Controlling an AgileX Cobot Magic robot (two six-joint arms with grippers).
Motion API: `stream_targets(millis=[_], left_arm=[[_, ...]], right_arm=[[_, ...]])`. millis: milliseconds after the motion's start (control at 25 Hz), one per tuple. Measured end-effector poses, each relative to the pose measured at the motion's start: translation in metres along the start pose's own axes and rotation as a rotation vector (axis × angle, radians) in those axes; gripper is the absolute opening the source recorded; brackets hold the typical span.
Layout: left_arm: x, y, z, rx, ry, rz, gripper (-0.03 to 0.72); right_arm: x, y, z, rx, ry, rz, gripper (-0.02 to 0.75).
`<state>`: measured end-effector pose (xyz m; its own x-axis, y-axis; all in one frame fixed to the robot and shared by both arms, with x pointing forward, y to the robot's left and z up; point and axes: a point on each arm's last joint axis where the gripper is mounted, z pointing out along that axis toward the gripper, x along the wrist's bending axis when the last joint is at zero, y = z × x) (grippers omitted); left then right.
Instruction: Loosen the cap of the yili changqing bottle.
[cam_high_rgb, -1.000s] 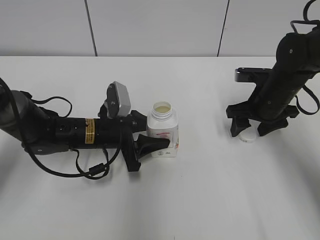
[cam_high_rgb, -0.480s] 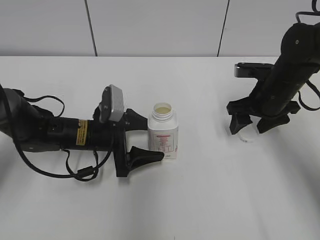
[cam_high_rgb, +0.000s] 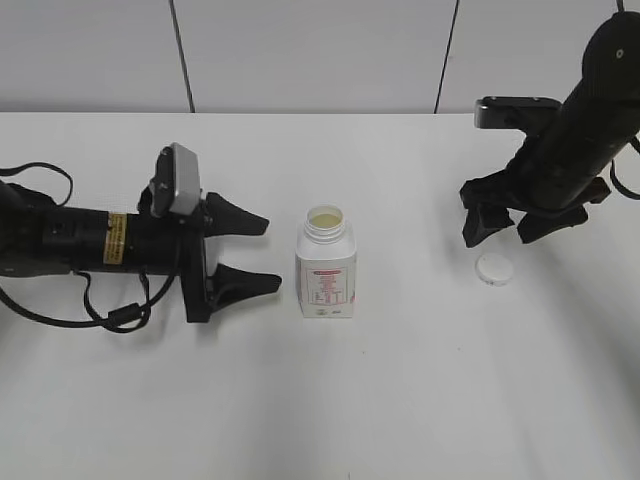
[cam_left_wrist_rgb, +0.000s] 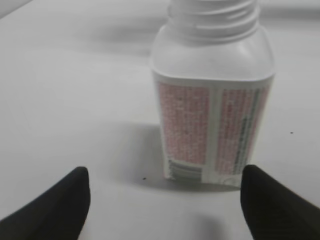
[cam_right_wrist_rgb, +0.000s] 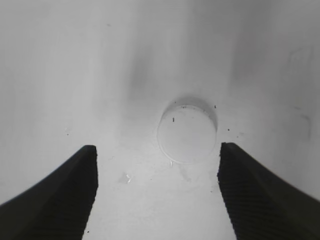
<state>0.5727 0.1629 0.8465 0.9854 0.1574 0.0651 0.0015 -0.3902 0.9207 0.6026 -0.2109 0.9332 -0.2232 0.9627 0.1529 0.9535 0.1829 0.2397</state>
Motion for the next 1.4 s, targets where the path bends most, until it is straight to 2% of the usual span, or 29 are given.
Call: stream_targets(millis=[240,400,560,720,840,1040,1120,1200,1320,1400], left_arm=[[0.02,0.014,-0.033,0.058,0.127,0.029,0.565],[0.036,0.025,-0.053,0.19,0.296,0.049,0.549],[0.048,0.042,-0.071,0.26,0.475,0.02,0.527],[0.054,0.057,-0.084,0.256,0.593,-0.025,0.512],[0.058,0.062,-0.095,0.306,0.685,-0.069,0.512],[0.06,0.056,-0.121,0.508,0.88,-0.227,0.512],[0.058,0.047,-0.13,0.604,0.951,-0.335,0.512],[0.053,0.039,-0.137,0.678,1.015,-0.485,0.512],[0.045,0.03,-0.144,0.769,1.06,-0.65,0.5],[0.038,0.025,-0.146,0.835,1.052,-0.733,0.493]], right_arm=[[0.002,0.001,-0.011,-0.021,0.002,-0.038,0.588],[0.003,0.003,-0.018,-0.04,0.0,-0.057,0.588],[0.004,0.009,-0.025,-0.067,-0.001,-0.062,0.588],[0.004,0.013,-0.028,-0.082,-0.002,-0.066,0.588],[0.005,0.016,-0.03,-0.092,-0.003,-0.069,0.588],[0.006,0.024,-0.038,-0.113,-0.003,-0.078,0.588],[0.007,0.028,-0.043,-0.124,-0.001,-0.081,0.588],[0.008,0.03,-0.046,-0.135,-0.001,-0.083,0.588],[0.008,0.031,-0.047,-0.137,0.0,-0.085,0.588],[0.008,0.031,-0.047,-0.131,0.0,-0.086,0.588]])
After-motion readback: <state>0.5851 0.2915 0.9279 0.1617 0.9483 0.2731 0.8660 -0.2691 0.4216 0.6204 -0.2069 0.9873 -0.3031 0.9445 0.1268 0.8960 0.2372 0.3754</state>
